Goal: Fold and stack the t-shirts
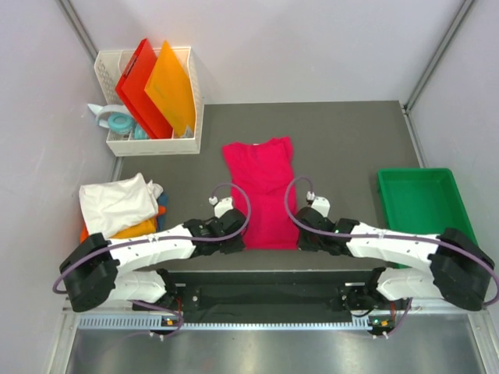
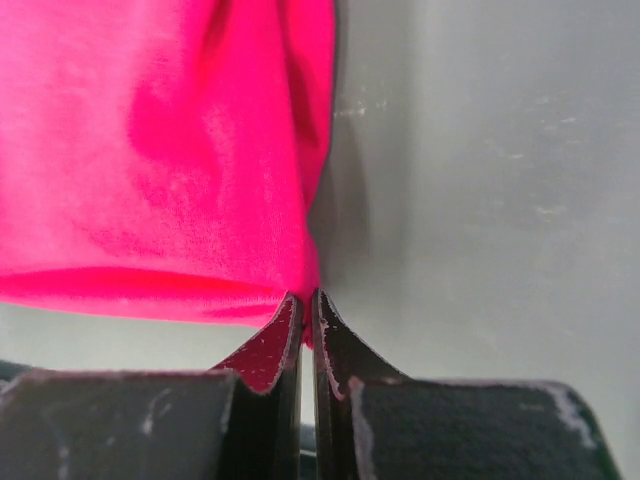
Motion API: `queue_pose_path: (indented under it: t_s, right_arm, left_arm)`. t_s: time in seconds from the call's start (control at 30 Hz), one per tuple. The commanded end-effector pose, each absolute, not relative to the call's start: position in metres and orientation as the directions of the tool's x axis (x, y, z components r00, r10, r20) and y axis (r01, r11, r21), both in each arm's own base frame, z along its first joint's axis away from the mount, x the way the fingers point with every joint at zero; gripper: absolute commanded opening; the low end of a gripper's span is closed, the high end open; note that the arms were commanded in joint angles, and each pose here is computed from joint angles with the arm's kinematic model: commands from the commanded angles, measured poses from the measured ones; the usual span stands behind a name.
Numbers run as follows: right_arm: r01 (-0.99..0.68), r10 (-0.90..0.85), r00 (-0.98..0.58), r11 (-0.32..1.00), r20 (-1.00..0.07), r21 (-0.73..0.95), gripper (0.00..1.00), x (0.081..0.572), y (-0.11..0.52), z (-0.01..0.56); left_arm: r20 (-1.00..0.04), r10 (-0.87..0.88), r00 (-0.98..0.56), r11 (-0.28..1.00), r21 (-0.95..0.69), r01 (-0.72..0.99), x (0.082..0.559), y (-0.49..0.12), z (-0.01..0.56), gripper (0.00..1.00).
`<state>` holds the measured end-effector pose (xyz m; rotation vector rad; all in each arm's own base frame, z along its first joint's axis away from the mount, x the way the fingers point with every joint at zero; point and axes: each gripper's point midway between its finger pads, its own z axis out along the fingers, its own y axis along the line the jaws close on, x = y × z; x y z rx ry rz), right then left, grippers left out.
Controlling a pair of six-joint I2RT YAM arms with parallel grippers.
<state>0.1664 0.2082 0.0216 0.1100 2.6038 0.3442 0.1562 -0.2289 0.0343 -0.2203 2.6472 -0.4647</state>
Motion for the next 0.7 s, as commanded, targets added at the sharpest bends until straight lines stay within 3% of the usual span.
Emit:
queue_pose_path:
  t_s: [0.0,0.27,0.67]
  right_arm:
    - [0.071,0.123,-0.77,0.992,-0.626,0.108,0.0,0.188,0.165,0.065]
    - [0.052,0.095,-0.67,0.995,-0.737,0.081,0.0,0.239,0.177,0.13]
    - [0.09,0.103,-0.606,0.994,-0.789,0.06,0.0,0.342,0.181,0.169]
  left_arm:
    - [-0.517,-0.221,-0.827,0.964,-0.246,-0.104,0.172,-0.197,0.065,0.0]
    - [-0.733,-0.244,-0.636,0.964,-0.255,-0.076,0.229,-0.205,0.158,0.0]
    - [-0.793,-0.258,-0.552,0.966,-0.202,-0.161,0.305,-0.193,0.185,0.0]
